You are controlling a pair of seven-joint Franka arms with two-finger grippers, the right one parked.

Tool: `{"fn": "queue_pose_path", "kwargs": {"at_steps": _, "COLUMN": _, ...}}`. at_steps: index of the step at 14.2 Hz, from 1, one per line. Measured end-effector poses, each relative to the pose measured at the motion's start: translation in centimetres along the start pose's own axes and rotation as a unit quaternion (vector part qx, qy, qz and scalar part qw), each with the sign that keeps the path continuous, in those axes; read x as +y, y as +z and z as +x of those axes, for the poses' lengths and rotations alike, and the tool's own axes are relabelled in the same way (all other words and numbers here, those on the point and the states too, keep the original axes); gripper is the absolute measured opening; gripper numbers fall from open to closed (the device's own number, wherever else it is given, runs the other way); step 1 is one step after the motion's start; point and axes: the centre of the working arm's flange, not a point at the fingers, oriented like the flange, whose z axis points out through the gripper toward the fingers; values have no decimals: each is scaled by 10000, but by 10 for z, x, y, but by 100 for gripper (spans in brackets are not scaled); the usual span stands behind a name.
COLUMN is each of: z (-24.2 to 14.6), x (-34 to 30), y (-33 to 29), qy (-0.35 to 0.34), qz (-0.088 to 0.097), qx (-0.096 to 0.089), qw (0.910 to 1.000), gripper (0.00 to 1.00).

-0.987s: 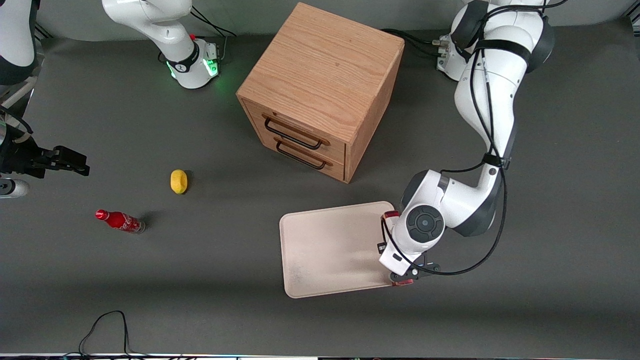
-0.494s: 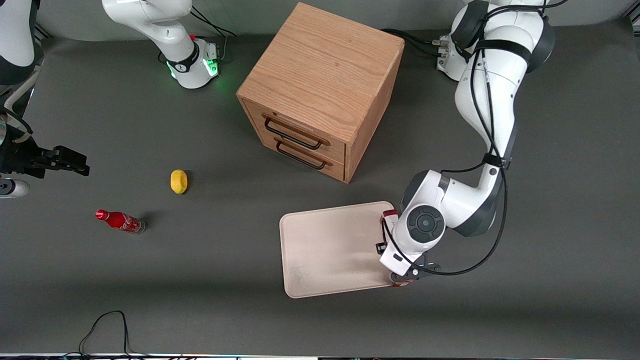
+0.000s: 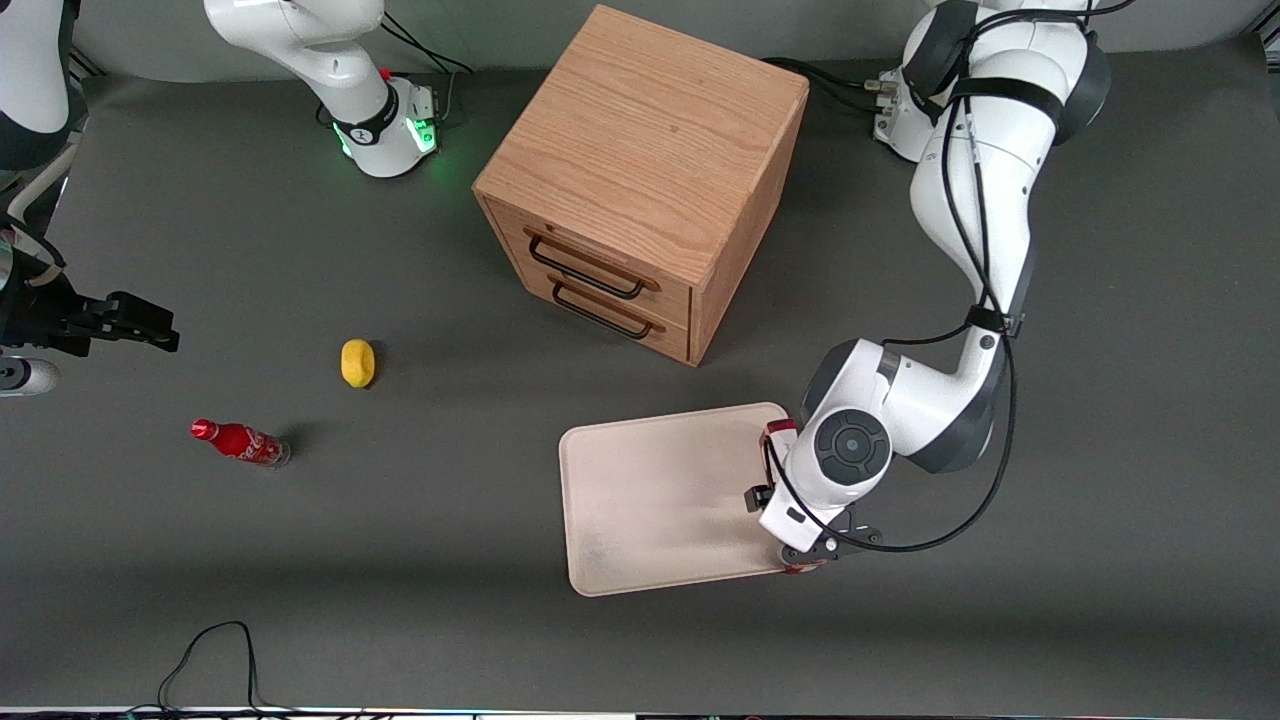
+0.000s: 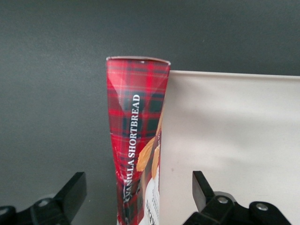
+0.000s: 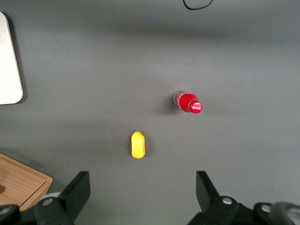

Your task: Place red cookie box on tray

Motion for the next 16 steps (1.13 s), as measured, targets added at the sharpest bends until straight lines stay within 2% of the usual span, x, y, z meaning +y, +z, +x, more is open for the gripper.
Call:
{"fn": "queue_pose_path", "kwargs": {"at_steps": 2, "z": 1, "x": -3, "y": -14, "qy": -13, "qz": 33, "qx": -14, "qw": 10000, "gripper": 100}}
{"fn": "queue_pose_path", "kwargs": {"at_steps": 5, "z": -3, "x": -19, "y": -64, "qy": 71, "qz": 279, "qx": -246, "qw": 9993, "gripper": 100}}
{"fn": "queue_pose_path", "kwargs": {"at_steps": 7, "z": -10, "x": -35, "y": -117, "qy": 175, "qz": 297, "qx": -404, "qw": 9986, "gripper": 100}}
{"fn": "queue_pose_path", "kwargs": {"at_steps": 10, "z": -25, "x": -78, "y": -199, "qy": 451, "qz": 230, "qx": -344, "qw": 9981, "gripper": 100}}
{"fn": "queue_pose_path", "kwargs": {"at_steps": 16, "z": -81, "x": -206, "y": -288, "qy": 586, "qz": 436, "qx": -229, "qw": 9971, "gripper": 100}}
